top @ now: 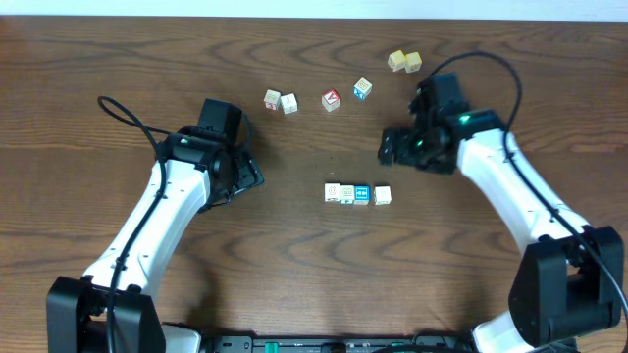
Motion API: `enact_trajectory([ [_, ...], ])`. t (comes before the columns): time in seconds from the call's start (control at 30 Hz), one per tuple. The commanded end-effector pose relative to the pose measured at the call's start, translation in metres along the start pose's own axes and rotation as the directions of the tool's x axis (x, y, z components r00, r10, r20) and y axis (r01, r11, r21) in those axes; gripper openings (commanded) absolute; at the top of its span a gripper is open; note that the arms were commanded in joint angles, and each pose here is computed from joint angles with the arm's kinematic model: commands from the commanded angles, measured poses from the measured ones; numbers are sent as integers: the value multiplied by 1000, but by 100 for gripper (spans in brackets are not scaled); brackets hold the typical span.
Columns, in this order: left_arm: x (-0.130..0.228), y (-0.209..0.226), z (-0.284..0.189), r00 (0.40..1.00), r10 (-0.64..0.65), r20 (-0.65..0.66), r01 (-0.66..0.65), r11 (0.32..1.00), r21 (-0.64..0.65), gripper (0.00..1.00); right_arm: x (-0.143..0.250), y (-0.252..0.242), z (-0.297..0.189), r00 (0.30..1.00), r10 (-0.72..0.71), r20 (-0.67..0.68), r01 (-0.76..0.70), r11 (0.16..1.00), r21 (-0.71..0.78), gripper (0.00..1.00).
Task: Lift 4 blocks
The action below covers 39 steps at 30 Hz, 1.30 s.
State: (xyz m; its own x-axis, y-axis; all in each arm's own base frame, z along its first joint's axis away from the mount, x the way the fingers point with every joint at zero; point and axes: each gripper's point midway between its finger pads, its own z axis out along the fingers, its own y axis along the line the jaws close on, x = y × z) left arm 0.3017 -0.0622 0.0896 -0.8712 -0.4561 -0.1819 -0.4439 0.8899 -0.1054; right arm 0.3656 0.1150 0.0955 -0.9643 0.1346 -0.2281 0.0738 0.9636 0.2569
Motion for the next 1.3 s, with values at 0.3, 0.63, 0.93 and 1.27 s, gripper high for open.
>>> enact_trajectory([
  [0.3, 0, 4, 2, 1000, -4, -1, 4, 1000, -18, 85, -2, -62, -14, 997, 54, -51, -52, 998, 40, 99],
  [0.63, 10, -10, 2, 998, -26, -61, 30, 998, 59, 98, 32, -74, 13, 983, 135, -121, -128, 990, 66, 99],
  [0.93, 51, -50, 0, 950, 285, -126, -253, 942, 222, 87, 46, -81, 30, 964, 240, -118, -231, 970, 80, 92],
  [1.27, 59, -77, 38, 941, 327, -81, -299, 922, 244, 14, 49, -75, 33, 948, 295, -120, -286, 954, 88, 20],
])
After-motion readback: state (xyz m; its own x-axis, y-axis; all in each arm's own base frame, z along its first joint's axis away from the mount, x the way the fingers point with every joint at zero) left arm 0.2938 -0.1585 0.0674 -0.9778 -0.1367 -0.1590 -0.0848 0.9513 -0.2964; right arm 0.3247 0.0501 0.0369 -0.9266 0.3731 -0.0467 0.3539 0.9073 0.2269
